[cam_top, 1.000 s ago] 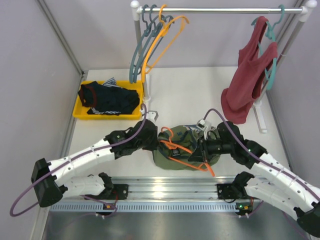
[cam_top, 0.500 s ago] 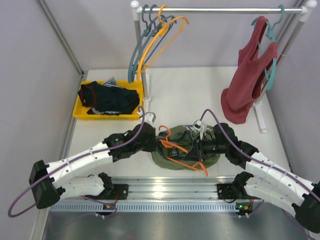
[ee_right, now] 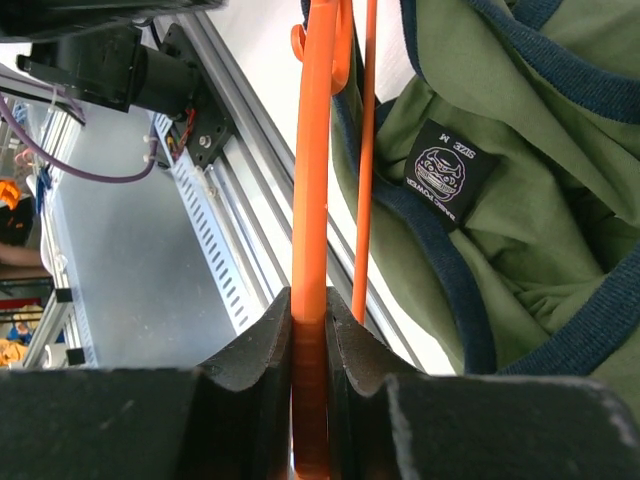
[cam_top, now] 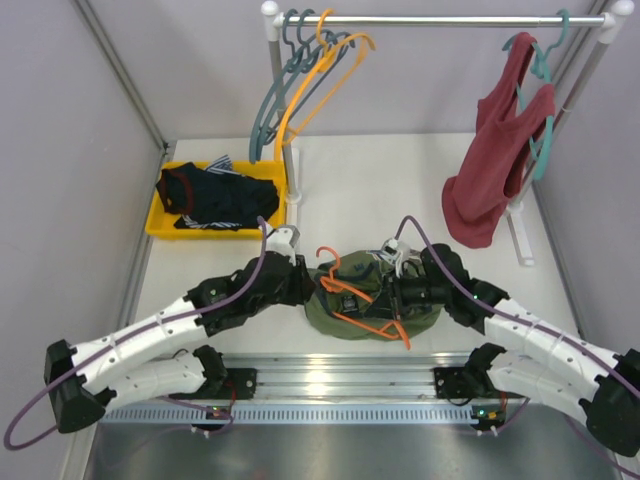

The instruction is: Place the tank top on the hanger

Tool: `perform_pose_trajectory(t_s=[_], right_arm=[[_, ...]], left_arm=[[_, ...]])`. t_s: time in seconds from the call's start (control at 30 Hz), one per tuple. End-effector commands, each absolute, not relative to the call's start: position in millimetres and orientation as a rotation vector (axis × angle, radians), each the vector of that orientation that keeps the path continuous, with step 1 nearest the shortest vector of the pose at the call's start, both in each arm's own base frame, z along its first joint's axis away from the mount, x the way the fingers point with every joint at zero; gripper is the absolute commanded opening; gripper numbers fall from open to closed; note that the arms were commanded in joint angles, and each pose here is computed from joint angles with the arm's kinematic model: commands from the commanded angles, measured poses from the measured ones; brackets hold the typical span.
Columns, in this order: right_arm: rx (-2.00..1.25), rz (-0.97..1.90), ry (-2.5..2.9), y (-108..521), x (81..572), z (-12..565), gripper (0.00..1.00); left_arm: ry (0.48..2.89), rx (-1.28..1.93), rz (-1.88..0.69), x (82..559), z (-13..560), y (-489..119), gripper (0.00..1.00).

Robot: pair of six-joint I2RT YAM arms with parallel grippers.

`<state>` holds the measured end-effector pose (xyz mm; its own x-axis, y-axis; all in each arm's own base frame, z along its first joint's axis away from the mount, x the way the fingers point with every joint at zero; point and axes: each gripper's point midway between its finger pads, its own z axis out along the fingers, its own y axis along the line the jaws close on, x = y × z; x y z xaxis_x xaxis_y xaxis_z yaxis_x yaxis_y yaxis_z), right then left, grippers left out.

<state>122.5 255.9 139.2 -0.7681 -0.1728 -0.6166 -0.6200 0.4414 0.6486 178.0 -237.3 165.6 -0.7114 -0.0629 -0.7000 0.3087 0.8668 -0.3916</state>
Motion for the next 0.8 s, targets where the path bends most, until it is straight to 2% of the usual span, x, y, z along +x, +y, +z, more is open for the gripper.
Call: perform_pose_trajectory(t_s=[0.0, 0.03, 0.23, 0.77], right_arm=[[-0.694, 1.259, 2.183, 259, 129, 140, 0.00], [-0.691, 1.259, 2.186, 259, 130, 139, 0.00], [-0.686, 1.254, 2.188, 259, 129, 138, 0.00], [-0.693, 1.242, 2.190, 259, 129, 140, 0.00]], left_arm=[[2.121, 0.187, -0.802, 180, 204, -251, 0.38], [2.104, 0.186, -0.819, 180, 206, -252, 0.43], [2.058, 0.250, -0.869, 185, 207, -277, 0.51], [1.976, 0.310, -0.783, 214, 186, -299, 0.50]])
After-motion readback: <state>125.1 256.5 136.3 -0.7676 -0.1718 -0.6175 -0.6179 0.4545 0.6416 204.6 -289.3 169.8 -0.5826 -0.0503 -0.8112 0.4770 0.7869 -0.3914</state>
